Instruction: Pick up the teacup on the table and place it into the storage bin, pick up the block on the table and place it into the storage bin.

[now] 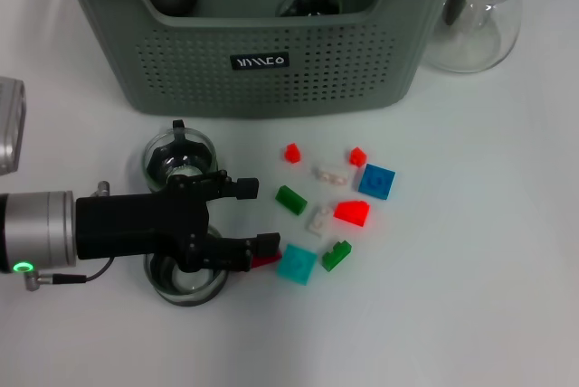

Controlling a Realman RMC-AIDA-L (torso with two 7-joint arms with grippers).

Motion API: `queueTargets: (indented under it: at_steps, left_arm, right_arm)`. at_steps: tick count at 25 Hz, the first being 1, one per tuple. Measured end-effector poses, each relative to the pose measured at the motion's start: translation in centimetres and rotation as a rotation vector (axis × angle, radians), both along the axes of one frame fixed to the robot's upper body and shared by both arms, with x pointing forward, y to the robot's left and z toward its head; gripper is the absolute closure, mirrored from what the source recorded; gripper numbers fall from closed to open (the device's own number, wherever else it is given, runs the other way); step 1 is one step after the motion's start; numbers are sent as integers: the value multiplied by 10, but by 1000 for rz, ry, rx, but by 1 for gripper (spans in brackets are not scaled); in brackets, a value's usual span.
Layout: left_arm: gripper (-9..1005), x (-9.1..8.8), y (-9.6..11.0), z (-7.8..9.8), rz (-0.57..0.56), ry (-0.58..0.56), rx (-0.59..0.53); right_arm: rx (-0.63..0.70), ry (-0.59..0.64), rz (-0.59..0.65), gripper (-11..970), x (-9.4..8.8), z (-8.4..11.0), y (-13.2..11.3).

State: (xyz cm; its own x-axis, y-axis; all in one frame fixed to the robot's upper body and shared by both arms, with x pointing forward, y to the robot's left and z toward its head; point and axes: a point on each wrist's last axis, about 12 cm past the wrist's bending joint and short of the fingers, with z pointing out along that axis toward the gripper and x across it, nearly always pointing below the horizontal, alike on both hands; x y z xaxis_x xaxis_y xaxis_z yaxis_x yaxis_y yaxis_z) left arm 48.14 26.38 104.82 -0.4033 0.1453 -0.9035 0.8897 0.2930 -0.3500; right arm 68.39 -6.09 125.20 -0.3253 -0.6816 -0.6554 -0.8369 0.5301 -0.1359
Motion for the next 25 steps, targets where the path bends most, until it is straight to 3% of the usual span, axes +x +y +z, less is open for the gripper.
queueTargets:
  at_steps: [4,13,20,25]
  left_arm:
    - [108,0,1,0,0,1,1]
    - [107,1,7,3,7,-5,2]
    - [107,2,14,8,7,-17,16]
    - [107,7,31,19,41,-11,66]
  right_arm:
    - [58,-42,-4,260,-4,19,-8]
    - [272,-88,47,175,-31,53,-48]
    - [419,-46,203,108,-61,50,-85]
    - [518,-21,358,30,-92,40,-111]
